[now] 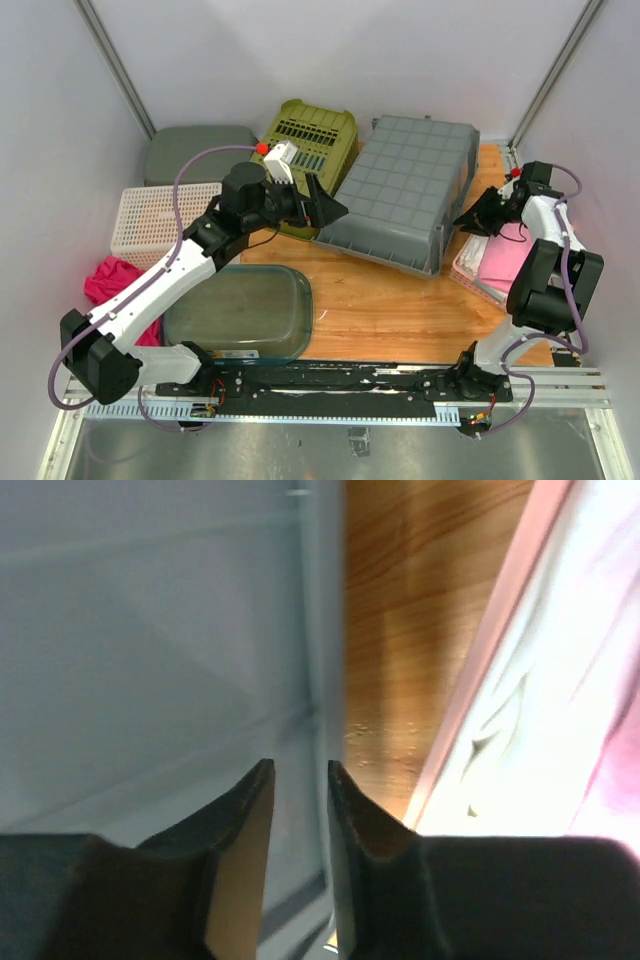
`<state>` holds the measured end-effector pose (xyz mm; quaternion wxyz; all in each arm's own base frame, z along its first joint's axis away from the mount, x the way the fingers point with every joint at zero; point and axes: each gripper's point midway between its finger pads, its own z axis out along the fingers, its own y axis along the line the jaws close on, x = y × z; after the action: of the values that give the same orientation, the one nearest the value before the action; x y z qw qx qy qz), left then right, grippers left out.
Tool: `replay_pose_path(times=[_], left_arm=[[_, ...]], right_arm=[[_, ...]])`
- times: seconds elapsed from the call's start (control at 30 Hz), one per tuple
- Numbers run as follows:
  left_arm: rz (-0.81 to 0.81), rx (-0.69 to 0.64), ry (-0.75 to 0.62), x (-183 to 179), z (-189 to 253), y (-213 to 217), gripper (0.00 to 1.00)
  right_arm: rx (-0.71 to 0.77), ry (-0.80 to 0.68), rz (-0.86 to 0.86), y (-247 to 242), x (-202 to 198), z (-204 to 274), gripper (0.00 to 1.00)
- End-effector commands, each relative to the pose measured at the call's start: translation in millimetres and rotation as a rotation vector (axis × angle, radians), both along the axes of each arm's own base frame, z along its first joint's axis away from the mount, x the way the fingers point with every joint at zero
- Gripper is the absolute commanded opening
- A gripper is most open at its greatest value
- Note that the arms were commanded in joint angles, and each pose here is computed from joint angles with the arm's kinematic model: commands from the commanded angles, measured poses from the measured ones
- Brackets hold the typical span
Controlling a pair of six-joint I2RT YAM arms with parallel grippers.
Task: Turn the large container upside down
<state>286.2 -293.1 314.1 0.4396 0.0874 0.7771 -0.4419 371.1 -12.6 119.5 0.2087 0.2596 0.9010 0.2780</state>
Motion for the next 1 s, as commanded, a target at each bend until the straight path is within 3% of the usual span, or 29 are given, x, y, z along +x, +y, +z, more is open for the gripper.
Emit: replay_pose_path(times=[0.0, 0.1, 0.2, 0.4, 0.6, 0.73, 0.87, 0.97], left_arm=[[-0.027, -0.014, -0.005, -4, -1, -8, 0.99], [-0.011, -0.003, -0.022, -6, 0, -4, 0.99], [0.015, 0.028, -0.038, -4, -1, 3, 0.99], [0.112, 0.122, -0.087, 3, -2, 26, 0.99], [0.186, 0.157, -0.17, 6, 16, 47, 0.99], [0.221, 0.116, -0.2, 4, 36, 53, 0.99], [0.17, 0.043, -0.267, -10, 49, 50, 0.99], [0.196, 0.022, -0.312, -14, 56, 59, 0.99]], right_arm=[[-0.12, 0.051, -0.027, -11, -19, 6, 0.37], [-0.206, 0.041, -0.071, -24, -24, 18, 0.55], [-0.269, 0.011, -0.117, -34, -27, 40, 0.63], [-0.378, -0.198, -0.202, -46, -27, 126, 0.66], [-0.428, -0.712, -0.25, -24, -24, 263, 0.73], [-0.447, -0.964, -0.26, -12, -36, 336, 0.75], [-0.451, -1.1, -0.291, -10, -46, 371, 0.79], [-0.46, -1.097, -0.3, -12, -49, 369, 0.83]])
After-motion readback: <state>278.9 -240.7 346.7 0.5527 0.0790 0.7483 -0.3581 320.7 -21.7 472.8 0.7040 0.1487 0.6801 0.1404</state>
